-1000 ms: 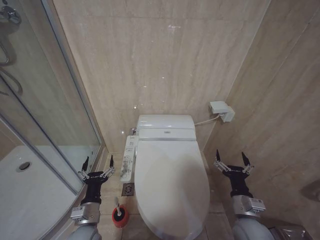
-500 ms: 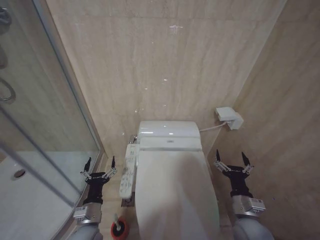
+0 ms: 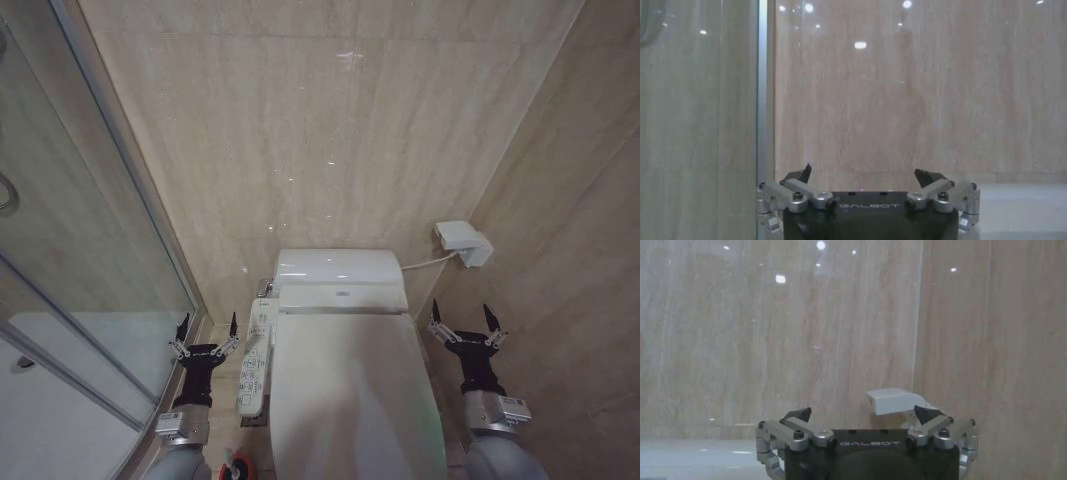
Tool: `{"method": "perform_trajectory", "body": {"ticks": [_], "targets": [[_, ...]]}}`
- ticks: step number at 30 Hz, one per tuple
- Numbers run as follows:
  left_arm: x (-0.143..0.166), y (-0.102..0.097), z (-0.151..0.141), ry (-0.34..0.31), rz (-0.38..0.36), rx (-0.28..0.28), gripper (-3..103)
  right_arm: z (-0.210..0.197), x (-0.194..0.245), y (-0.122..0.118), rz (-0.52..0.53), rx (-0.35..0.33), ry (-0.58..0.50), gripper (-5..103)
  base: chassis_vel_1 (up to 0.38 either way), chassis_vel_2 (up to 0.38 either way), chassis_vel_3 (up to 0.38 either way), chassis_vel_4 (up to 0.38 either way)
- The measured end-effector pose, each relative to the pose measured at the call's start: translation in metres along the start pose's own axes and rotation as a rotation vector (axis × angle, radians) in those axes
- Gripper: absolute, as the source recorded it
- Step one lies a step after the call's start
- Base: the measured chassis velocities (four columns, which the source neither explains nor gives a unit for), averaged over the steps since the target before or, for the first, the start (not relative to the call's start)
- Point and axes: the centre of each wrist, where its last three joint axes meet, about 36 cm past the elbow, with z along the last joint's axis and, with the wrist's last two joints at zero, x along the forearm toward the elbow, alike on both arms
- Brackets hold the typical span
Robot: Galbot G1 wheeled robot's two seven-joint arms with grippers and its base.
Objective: Open the toilet lid, clean the toilet bowl with a toilet brush, close the toilet lid, and flush.
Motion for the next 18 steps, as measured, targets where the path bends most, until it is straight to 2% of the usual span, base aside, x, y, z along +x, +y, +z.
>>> {"method": "perform_trajectory", "body": {"ticks": [7, 18], "targets": [[0.000, 0.001, 0.004, -0.001, 0.001, -0.002, 100, 0.000, 0.000, 0.000, 0.000, 0.000, 0.000, 100, -0.049, 0.054, 0.079, -0.056], [-0.005, 0.001, 0.012, -0.003, 0.010, 0.000, 100, 0.000, 0.000, 0.000, 0.000, 0.000, 0.000, 100, 0.000, 0.000, 0.000, 0.000]]}}
